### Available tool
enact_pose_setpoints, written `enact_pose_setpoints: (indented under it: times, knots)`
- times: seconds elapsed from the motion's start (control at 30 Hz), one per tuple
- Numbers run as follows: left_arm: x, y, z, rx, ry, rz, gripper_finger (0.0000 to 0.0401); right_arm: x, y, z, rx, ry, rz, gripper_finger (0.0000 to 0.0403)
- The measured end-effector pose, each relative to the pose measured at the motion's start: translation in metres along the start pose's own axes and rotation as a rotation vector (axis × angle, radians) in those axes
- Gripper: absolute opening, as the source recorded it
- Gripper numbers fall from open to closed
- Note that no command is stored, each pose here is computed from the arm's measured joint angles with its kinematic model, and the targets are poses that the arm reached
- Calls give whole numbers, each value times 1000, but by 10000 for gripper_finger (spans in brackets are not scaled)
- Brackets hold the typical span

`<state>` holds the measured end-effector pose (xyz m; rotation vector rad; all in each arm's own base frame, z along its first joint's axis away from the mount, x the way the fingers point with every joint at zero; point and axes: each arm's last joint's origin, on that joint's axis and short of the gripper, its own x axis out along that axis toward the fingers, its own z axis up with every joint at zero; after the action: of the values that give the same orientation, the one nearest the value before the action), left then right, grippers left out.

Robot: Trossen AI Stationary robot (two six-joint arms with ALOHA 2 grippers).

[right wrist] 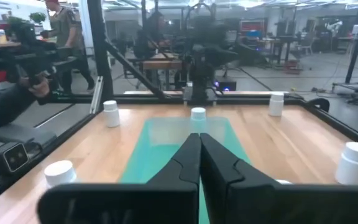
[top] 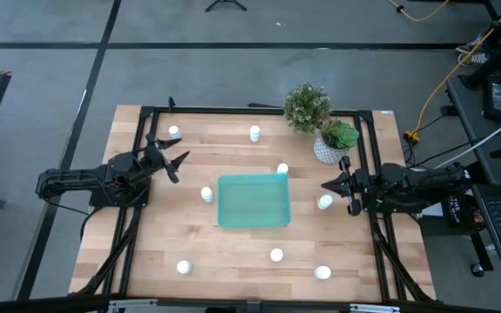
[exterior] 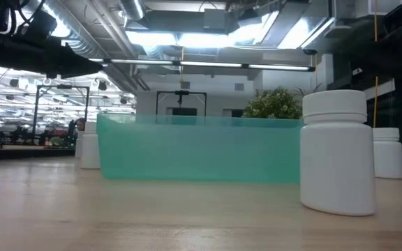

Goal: Pick and place pill bottles into a basket
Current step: Put the white pill bottle into the blue bin

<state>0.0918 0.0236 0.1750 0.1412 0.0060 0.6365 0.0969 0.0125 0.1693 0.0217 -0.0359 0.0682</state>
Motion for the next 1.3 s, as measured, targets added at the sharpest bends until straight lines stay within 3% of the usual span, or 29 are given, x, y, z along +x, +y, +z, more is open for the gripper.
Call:
enact_pose_setpoints:
  times: [0.2,0.37,0.53,0.73,0.93,1.17,1.3]
  knots:
    - [3,2,4,-57,82,100,246,-2,0,20,-24,-5,-1,3]
    - [11,1,11,-20,159,188,246,-1,0,32,-52,57,-7,2]
    - [22,0,28,-81,205,350,246,0,-1,45,-3,81,-68,6]
    - [41,-5,51,-17,302,502,246,4,-1,44,-13,115,-70,5]
    - [61,-10,69,-92,396,561,246,7,-1,42,-43,145,-68,11]
    - [77,-6,62,-182,550,625,246,8,-1,42,-193,154,-56,7]
    - [81,1,53,-242,622,648,246,8,-1,41,-171,155,-57,9]
